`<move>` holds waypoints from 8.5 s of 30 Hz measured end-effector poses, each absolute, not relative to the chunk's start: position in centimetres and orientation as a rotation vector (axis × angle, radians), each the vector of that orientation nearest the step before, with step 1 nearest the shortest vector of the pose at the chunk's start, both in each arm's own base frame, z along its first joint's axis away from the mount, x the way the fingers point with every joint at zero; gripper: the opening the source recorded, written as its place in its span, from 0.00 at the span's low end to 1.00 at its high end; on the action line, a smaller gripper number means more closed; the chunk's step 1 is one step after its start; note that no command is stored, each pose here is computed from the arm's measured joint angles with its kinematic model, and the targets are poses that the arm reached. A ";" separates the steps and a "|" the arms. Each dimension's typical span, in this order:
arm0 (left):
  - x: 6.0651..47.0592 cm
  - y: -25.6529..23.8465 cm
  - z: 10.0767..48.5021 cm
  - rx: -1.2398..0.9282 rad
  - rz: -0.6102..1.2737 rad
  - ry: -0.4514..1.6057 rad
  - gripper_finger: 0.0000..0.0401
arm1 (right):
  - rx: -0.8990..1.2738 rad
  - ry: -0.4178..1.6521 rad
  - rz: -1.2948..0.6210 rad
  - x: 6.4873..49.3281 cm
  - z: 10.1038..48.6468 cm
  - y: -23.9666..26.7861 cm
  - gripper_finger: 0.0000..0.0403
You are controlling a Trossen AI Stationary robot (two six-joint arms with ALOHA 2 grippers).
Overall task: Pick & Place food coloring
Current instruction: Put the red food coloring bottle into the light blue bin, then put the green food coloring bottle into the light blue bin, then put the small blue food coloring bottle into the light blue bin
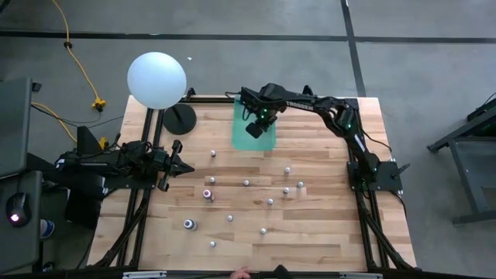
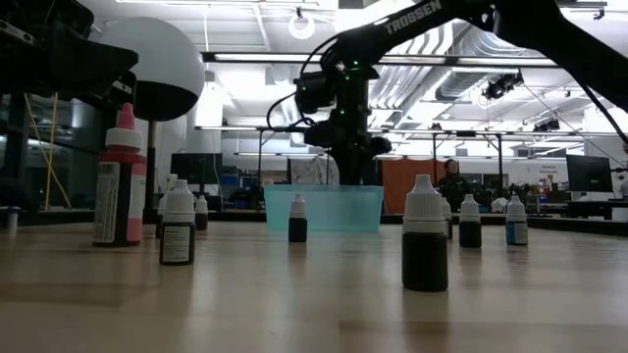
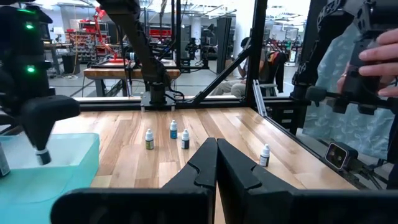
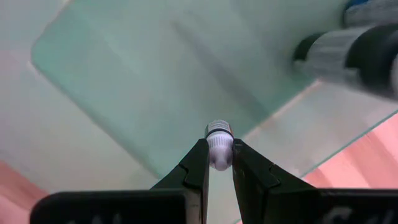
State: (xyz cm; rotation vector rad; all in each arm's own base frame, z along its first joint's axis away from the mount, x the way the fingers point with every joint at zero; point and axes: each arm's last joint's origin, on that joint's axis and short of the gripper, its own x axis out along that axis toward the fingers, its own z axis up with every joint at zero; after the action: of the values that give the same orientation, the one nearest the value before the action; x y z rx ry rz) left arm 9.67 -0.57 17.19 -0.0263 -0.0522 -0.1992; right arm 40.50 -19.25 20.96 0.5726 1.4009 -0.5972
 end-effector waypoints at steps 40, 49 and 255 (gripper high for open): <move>9.7 -0.6 17.2 -0.026 -0.199 -0.052 0.00 | 0.585 1.357 -0.535 40.6 19.4 -16.0 0.35; 9.7 -0.6 17.2 -0.027 -0.200 -0.052 0.00 | 0.528 1.282 -0.561 39.2 23.7 -15.6 0.41; 9.7 -0.6 17.2 -0.026 -0.199 -0.052 0.00 | 0.427 1.230 -0.510 42.5 17.7 -14.8 0.36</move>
State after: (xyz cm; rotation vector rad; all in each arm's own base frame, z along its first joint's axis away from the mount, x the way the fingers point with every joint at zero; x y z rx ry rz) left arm 9.67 -0.57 17.19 -0.0263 -0.0522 -0.1992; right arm 42.50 -14.80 17.67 0.4268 1.2305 -0.5099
